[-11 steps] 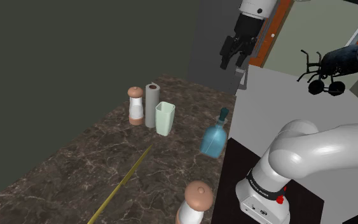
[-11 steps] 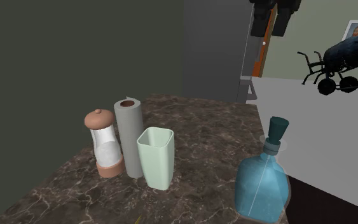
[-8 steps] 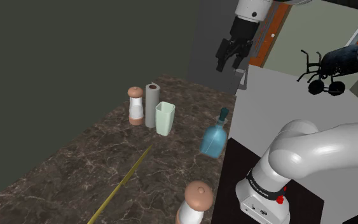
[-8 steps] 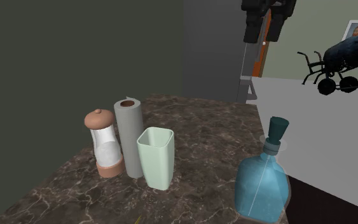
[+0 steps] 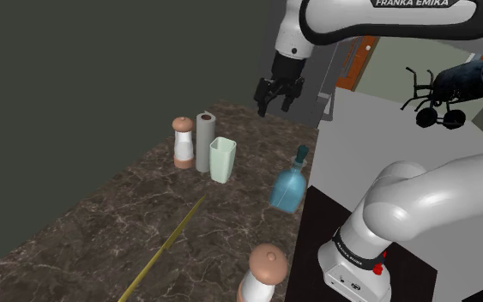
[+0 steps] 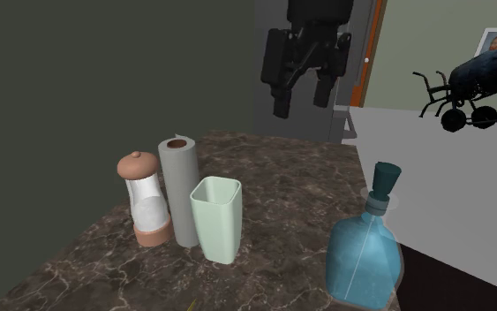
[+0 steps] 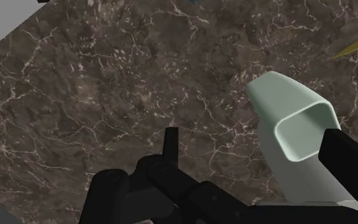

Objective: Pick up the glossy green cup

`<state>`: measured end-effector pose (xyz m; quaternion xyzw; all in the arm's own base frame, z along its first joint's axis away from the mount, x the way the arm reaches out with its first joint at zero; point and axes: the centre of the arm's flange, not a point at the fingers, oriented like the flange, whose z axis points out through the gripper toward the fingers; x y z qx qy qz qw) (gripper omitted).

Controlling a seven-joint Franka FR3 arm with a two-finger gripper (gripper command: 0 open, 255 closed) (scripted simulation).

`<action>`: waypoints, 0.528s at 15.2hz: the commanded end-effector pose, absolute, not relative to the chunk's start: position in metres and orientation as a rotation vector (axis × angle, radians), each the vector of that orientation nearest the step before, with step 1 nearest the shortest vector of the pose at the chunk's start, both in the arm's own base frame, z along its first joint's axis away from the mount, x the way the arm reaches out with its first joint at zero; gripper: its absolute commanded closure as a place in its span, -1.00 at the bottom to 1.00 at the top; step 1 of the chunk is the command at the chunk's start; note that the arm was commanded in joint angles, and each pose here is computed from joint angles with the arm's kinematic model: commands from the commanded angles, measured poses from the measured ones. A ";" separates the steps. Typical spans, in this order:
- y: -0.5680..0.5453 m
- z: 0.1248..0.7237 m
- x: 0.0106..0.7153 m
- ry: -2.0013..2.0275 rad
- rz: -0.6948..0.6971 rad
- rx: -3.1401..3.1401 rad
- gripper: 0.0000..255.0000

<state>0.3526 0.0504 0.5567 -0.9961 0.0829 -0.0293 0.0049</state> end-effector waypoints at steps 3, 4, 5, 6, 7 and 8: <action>0.076 0.519 0.380 0.294 -0.089 -3.120 -1.00; 0.082 0.510 0.388 0.302 -0.088 -3.121 -1.00; 0.089 0.501 0.395 0.311 -0.086 -3.121 -1.00; 0.095 0.491 0.403 0.319 -0.085 -3.121 -1.00; 0.101 0.482 0.410 0.328 -0.084 -3.122 -1.00; 0.107 0.473 0.417 0.336 -0.082 -3.122 -1.00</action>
